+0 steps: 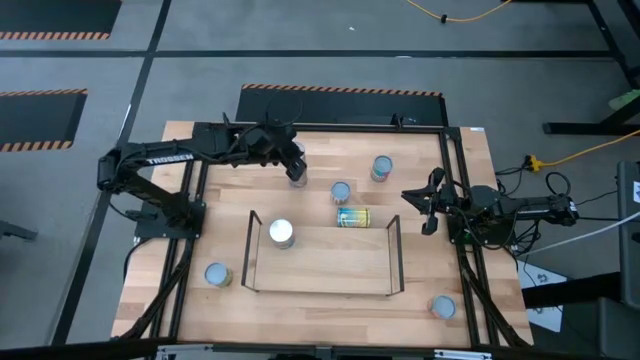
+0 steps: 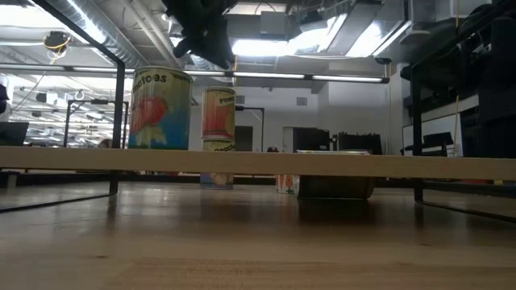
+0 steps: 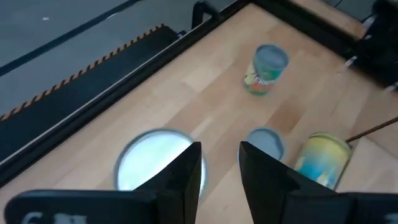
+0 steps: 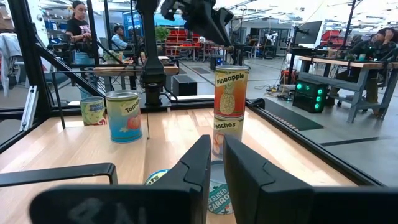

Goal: Pick and place cans onto a shelf
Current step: Put the yellow red canned pineapple on the shelf

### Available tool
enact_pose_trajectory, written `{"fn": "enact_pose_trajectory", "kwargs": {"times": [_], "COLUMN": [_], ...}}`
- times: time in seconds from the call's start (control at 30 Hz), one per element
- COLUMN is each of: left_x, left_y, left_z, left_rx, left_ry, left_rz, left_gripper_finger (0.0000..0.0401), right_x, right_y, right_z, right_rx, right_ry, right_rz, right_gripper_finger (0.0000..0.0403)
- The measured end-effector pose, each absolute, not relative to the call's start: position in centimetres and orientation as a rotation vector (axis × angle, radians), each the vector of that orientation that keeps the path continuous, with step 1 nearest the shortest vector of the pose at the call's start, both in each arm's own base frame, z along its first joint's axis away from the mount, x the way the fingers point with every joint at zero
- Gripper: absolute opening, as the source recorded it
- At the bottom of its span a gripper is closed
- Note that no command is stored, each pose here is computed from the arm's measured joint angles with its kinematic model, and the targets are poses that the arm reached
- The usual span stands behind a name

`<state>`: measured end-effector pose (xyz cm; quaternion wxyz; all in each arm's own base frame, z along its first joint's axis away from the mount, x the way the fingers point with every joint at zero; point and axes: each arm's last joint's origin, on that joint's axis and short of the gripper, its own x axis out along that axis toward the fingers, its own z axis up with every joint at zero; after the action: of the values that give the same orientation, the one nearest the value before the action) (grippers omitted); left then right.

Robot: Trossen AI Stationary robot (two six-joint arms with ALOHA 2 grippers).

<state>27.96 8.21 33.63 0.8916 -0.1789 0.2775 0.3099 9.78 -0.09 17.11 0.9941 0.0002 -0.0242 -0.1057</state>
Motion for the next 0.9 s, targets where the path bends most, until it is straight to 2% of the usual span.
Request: {"fn": "enact_pose_trajectory", "kwargs": {"times": [0.43,0.9], "left_x": [29.8,30.3], "left_y": [8.7,8.9], "left_z": [31.1,30.1], "left_rx": [-0.34,-0.31], "left_ry": [0.679,0.728], "left_rz": [0.663,0.678], "left_gripper_finger": [0.0102,0.0102], "right_x": [9.8,9.8], "right_y": [-0.1,-0.1], "right_z": [17.1,17.1], "right_rx": [0.0,0.0], "right_ry": [-0.048,-0.048], "right_rz": [-0.212,-0.212], "right_gripper_finger": [0.0049,0.0049]}}
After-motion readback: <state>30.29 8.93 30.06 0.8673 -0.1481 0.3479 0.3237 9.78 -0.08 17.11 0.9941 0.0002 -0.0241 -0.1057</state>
